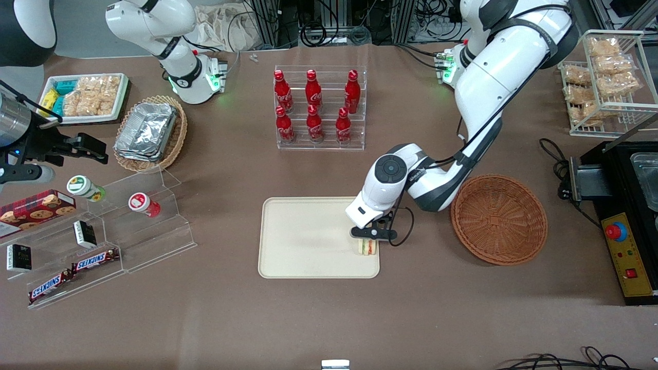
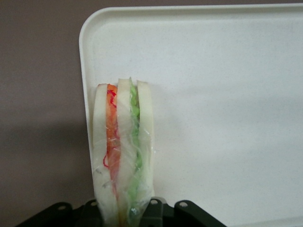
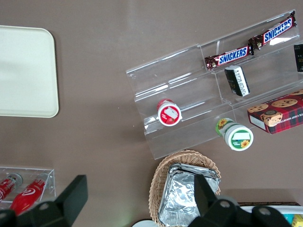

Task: Place sandwich from basket to tray
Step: 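Lower the sandwich onto the tray and open the left gripper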

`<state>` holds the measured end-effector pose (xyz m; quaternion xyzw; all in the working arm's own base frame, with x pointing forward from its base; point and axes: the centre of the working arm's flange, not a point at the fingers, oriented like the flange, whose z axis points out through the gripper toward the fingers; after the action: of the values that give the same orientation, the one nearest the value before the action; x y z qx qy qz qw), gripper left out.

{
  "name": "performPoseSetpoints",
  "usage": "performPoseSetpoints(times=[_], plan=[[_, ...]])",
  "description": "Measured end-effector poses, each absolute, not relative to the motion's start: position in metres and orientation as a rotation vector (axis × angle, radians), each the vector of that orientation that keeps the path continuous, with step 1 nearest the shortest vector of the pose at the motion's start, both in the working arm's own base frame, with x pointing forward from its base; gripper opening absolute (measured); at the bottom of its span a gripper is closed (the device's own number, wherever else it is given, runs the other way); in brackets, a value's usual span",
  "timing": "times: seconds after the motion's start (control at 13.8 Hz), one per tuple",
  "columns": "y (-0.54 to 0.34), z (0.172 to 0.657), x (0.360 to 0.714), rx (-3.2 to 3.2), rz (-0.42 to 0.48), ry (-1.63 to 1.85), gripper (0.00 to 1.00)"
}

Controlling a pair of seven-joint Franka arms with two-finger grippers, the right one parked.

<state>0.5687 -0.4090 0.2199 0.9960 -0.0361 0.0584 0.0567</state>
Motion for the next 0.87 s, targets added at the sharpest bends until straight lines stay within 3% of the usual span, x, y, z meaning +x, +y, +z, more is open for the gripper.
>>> performPoseSetpoints(times=[0.58,0.87], plan=[[-0.409,0.231,0.578,3.01,0.214,0.01,1.0],[-0.391,0.276,0.603,3.02,0.288,0.088,1.0]])
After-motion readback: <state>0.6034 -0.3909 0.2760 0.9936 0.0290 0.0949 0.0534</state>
